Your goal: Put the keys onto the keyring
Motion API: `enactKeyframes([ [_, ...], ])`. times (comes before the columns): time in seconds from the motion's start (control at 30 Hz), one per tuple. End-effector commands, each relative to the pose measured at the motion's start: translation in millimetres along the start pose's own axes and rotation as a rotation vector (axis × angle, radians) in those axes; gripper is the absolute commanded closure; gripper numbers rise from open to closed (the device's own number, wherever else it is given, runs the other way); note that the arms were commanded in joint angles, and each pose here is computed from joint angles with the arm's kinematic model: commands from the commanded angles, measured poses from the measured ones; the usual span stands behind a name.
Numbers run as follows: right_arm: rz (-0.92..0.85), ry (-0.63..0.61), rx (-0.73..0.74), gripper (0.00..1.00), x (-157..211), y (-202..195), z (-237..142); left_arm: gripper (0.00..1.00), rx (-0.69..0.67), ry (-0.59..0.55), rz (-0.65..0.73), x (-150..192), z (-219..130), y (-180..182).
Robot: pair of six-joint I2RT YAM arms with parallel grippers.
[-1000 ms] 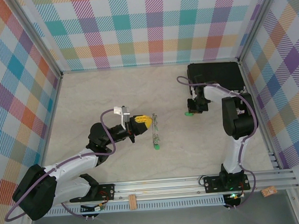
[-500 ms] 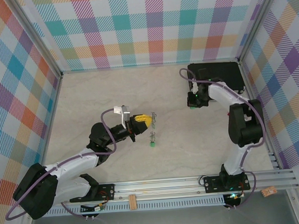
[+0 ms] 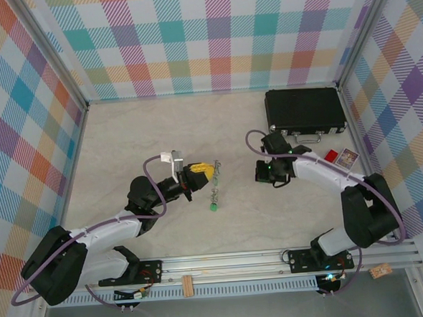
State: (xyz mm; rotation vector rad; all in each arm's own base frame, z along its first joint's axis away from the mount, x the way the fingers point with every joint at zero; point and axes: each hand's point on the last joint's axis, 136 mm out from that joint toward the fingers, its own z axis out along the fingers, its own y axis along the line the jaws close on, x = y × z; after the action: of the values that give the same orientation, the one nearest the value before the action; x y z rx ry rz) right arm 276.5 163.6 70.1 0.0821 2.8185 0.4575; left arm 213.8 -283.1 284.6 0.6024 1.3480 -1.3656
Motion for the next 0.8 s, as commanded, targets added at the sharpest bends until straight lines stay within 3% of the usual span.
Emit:
enactKeyframes([
  [0.0,0.069,-0.059,0.003,1.0,1,-1,-2,1.0,0.03,-0.057,0.028,-12,-3,-9],
  [0.53,0.056,0.114,0.083,0.98,54,-5,33,1.0,0.032,-0.05,0.013,-7,-3,-7],
  [0.63,0.041,0.143,0.095,0.9,56,-4,31,1.0,0.035,-0.053,0.01,-7,-3,-7],
  [0.77,0.007,0.154,0.11,0.71,51,-1,17,1.0,0.04,-0.057,0.009,-8,-4,-9],
])
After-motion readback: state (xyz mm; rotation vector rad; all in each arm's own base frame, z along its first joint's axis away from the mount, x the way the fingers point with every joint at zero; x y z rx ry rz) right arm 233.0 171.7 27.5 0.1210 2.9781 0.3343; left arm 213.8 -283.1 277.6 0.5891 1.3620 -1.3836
